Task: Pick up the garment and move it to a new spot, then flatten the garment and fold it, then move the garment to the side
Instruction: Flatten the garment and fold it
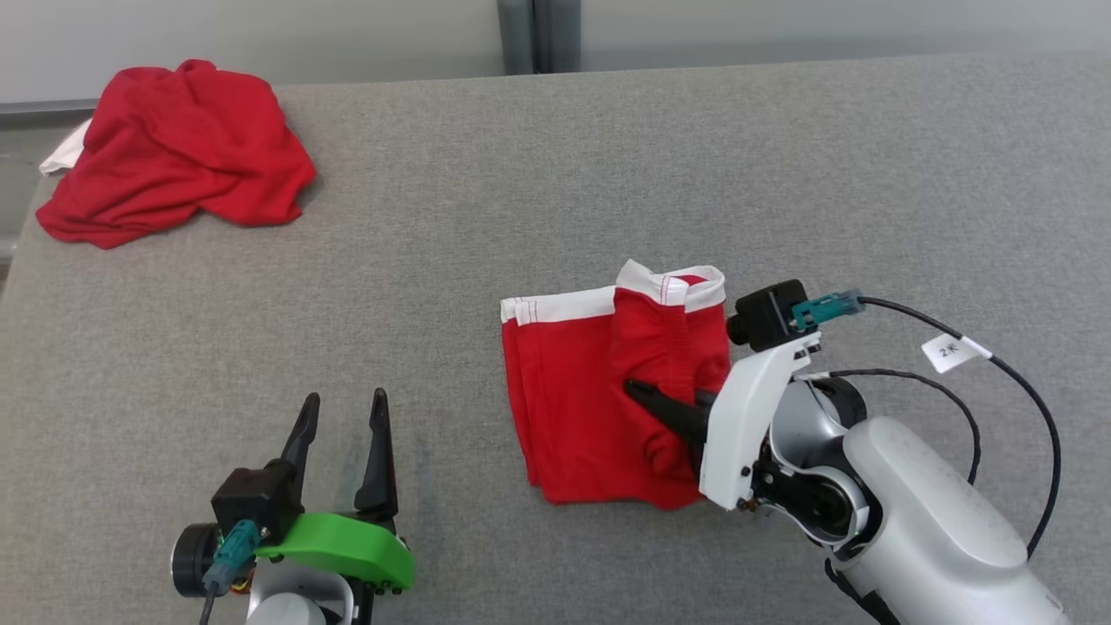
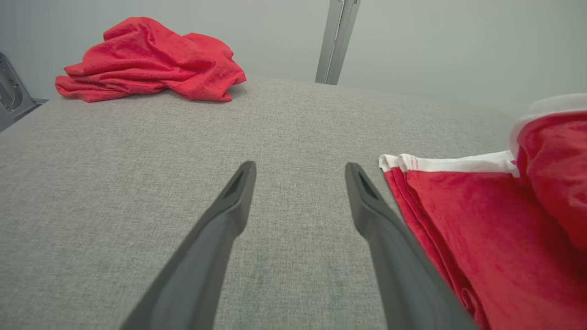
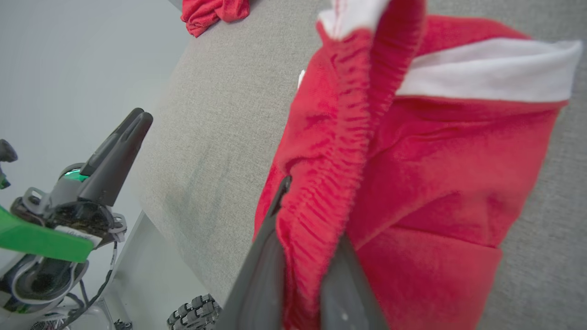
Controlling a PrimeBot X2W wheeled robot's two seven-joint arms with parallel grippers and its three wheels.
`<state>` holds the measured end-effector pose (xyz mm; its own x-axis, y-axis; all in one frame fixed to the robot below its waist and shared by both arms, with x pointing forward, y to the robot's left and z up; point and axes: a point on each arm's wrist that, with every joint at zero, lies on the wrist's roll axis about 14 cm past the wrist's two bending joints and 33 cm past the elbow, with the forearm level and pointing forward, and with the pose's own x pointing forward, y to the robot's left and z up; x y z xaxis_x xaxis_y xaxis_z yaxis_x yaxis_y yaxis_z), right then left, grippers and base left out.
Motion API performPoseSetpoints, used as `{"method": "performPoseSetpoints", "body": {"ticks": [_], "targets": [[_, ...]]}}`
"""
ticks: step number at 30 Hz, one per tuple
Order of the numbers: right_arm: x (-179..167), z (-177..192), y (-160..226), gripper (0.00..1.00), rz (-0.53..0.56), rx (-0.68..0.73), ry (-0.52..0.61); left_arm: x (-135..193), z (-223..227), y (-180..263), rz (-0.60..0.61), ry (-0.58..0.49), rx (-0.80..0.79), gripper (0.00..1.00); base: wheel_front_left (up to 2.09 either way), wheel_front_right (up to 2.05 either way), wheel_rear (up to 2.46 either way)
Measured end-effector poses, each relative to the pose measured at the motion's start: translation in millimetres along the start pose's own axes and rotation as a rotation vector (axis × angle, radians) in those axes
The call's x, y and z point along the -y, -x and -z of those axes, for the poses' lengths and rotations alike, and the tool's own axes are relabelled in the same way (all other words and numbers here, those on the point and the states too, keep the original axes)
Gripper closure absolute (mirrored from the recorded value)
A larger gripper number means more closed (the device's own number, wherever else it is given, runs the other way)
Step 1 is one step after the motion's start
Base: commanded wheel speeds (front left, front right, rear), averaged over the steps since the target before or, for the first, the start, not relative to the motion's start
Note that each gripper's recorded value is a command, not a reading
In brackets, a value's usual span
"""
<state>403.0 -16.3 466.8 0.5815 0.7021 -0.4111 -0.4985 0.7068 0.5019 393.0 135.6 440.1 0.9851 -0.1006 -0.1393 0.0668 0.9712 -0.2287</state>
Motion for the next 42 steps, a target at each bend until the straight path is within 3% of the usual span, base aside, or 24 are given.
{"method": "performPoseSetpoints", "body": {"ticks": [9,10,11,12,13,25,28,38,42], "targets": [[-5,24,-30,1.00,0.018,-0.119,0.024,-10,-3,14,-0.046,0.026,0.014,0.00,0.00,0.00,0.00],[-4,26,-33,0.94,0.026,-0.129,0.026,-11,-4,16,-0.053,0.028,0.016,0.00,0.00,0.00,0.00],[-4,27,-35,0.58,0.032,-0.137,0.026,-13,-4,18,-0.059,0.029,0.019,0.00,0.00,0.00,0.00],[-5,29,-38,0.10,0.031,-0.143,0.026,-14,-5,20,-0.066,0.030,0.021,0.00,0.00,0.00,0.00],[-8,29,-40,0.00,0.026,-0.146,0.021,-16,-5,22,-0.072,0.030,0.021,0.00,0.00,0.00,0.00],[-62,1,-46,0.00,-0.104,-0.034,0.017,-23,-11,36,-0.104,0.032,0.049,0.00,0.00,0.00,0.00],[-62,-15,-41,0.00,-0.099,0.044,0.067,-22,-12,36,-0.100,0.029,0.052,0.00,0.00,0.00,0.00],[-1,-99,11,0.00,0.101,0.488,0.184,-14,-31,22,-0.058,-0.001,0.106,0.00,0.00,0.00,0.00],[31,-104,42,0.00,0.219,0.619,0.202,-9,-39,15,-0.038,-0.014,0.129,0.00,0.00,0.00,0.00]]}}
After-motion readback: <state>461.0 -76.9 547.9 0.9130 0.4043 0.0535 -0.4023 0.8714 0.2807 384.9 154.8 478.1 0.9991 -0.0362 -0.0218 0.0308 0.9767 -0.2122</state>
